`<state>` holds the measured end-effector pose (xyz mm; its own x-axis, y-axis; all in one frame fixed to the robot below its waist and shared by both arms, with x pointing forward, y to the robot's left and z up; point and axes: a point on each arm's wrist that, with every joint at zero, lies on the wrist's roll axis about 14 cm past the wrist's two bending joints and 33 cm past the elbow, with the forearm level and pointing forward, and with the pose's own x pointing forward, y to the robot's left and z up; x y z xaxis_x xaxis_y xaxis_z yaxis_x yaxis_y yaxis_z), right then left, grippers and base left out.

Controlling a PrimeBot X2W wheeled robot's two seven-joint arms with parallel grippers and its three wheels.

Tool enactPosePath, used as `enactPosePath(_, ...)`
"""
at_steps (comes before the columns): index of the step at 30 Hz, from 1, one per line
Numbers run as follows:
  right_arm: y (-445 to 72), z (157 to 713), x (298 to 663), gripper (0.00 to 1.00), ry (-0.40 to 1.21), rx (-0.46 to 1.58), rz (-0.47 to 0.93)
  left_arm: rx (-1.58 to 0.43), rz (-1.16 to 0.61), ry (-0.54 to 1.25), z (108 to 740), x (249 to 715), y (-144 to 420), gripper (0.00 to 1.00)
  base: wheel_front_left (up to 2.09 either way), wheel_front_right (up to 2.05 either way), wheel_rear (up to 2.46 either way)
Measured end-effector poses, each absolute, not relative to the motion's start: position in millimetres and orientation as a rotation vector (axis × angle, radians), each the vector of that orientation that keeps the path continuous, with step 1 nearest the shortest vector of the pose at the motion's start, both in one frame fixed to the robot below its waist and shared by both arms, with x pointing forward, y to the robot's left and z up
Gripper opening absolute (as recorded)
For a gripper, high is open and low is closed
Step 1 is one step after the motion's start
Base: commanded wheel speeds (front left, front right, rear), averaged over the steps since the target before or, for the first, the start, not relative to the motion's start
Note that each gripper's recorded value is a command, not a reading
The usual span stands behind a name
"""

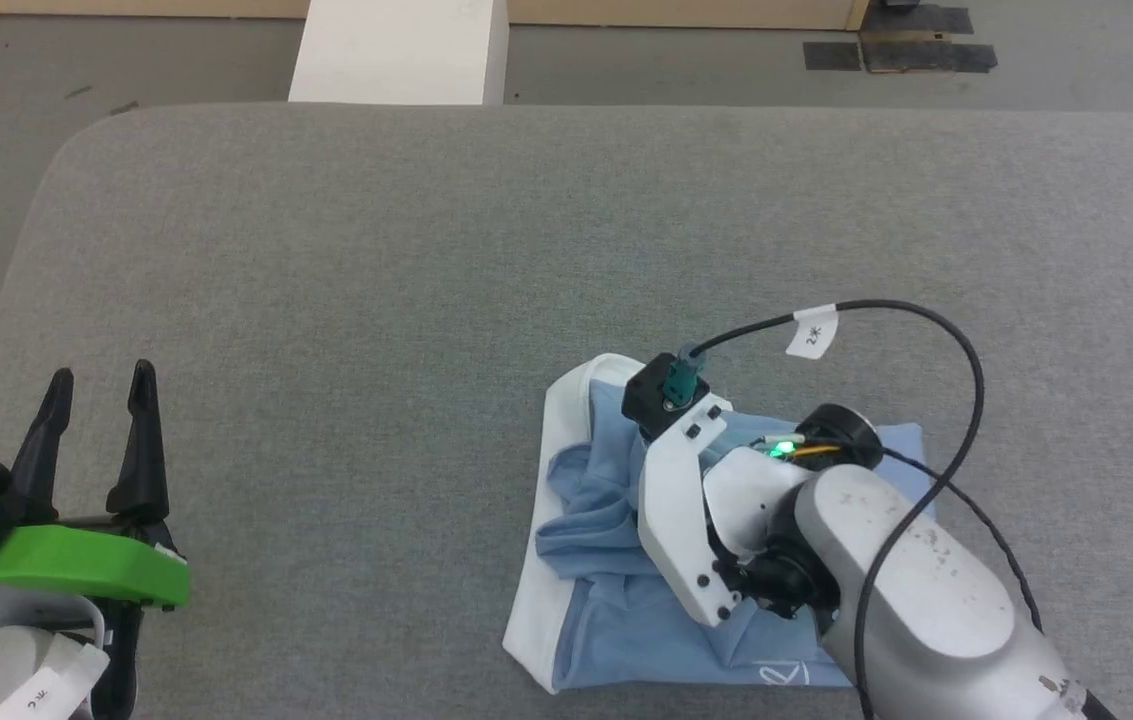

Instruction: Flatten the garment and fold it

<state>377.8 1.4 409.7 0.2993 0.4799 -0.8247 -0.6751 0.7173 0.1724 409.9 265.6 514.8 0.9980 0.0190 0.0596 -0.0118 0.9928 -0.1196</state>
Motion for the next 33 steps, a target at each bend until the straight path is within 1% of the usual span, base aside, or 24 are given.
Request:
enactPosePath(2,3,405,378,0.00,1.013,-0.221,0.776,-0.119,0.020,-0.058,514,409,267,1.00,0.00,0.00,0.00)
enactPosePath(3,6,405,380,0.44,0.994,-0.196,0.774,-0.121,0.022,-0.058,514,408,267,1.00,0.00,0.00,0.00)
enactPosePath(4,7,407,381,1.00,0.977,-0.192,0.777,-0.123,0.022,-0.059,514,408,267,1.00,0.00,0.00,0.00)
enactPosePath(7,16,418,383,1.00,0.939,-0.162,0.798,-0.126,0.020,-0.065,516,408,265,1.00,0.00,0.00,0.00)
enactPosePath(12,32,455,387,1.00,0.828,-0.123,0.853,-0.131,0.011,-0.085,523,407,262,1.00,0.00,0.00,0.00)
enactPosePath(16,33,492,393,1.00,0.712,-0.075,0.867,-0.134,-0.001,-0.106,531,404,258,1.00,0.00,0.00,0.00)
enactPosePath(20,22,537,405,1.00,0.533,-0.033,0.841,-0.132,-0.005,-0.131,540,401,254,1.00,0.00,0.00,0.00)
enactPosePath(23,4,580,418,1.00,0.345,0.005,0.790,-0.130,-0.015,-0.153,548,400,250,1.00,0.00,0.00,0.00)
enactPosePath(27,-40,637,432,1.00,0.069,0.061,0.662,-0.131,-0.028,-0.178,556,400,242,1.00,0.00,0.00,0.00)
enactPosePath(30,-81,662,435,1.00,-0.088,0.085,0.540,-0.132,-0.040,-0.190,561,400,235,1.00,0.00,0.00,0.00)
enactPosePath(33,-124,674,432,1.00,-0.207,0.101,0.409,-0.133,-0.049,-0.200,564,401,230,1.00,0.00,0.00,0.00)
